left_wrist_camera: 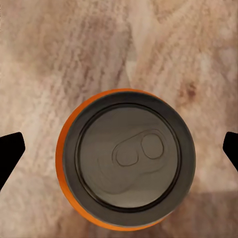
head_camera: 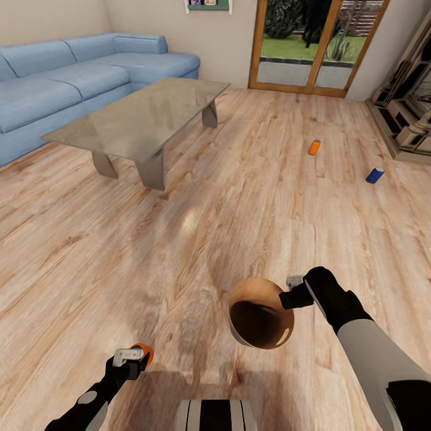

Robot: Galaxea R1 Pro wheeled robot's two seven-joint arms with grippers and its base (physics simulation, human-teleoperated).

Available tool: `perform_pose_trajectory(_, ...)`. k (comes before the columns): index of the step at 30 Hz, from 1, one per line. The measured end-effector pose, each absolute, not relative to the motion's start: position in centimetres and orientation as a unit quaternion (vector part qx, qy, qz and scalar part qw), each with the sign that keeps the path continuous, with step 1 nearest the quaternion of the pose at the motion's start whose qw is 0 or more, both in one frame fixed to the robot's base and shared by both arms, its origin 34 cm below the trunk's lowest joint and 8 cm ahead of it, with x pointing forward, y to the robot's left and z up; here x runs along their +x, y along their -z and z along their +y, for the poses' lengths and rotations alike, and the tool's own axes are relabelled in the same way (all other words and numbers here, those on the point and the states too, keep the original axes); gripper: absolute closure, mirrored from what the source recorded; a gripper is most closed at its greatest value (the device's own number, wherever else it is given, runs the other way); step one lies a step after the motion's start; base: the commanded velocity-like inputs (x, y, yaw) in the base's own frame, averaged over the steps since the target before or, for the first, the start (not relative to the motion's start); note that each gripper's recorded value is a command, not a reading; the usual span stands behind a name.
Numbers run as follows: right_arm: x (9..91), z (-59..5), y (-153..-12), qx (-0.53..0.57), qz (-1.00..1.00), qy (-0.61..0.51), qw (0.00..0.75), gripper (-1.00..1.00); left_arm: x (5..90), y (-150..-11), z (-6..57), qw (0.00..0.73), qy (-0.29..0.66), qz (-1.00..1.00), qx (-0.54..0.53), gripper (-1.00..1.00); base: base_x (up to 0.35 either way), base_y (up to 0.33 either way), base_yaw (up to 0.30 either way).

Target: Put the three can of soda from the living room inside the tash can in the kitchen.

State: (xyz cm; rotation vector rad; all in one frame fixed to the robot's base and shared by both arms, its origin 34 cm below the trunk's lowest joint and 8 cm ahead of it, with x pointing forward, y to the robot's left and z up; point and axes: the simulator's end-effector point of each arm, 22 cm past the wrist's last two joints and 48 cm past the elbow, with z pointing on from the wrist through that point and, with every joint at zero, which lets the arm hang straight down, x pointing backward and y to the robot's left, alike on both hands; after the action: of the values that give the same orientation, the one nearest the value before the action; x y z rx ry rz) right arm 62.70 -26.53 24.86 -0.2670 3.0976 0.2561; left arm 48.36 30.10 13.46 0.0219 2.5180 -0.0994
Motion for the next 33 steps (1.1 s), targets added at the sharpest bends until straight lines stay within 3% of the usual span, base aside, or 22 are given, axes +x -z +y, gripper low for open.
perform_pose_trajectory(1,62.7,-26.6,-24.9,-0.086,0.993,-0.082,0.011,1.0,48.4,-13.5,30.1,0.306,0.038,0.951,0.008,-1.0,0.0,0.0,0.0)
perform_pose_trajectory(2,62.7,-26.6,-24.9,-0.086,0.993,-0.081,0.011,1.0,48.4,-13.5,30.1,0.306,0.038,0.951,0.008,1.0,0.0,0.0,0.0)
perform_pose_trajectory(33,64.1,-26.4,-28.2,-0.088,0.992,-0.081,0.04,1.0,50.3,-15.9,30.1,0.331,0.038,0.943,0.009,1.0,0.0,0.0,0.0)
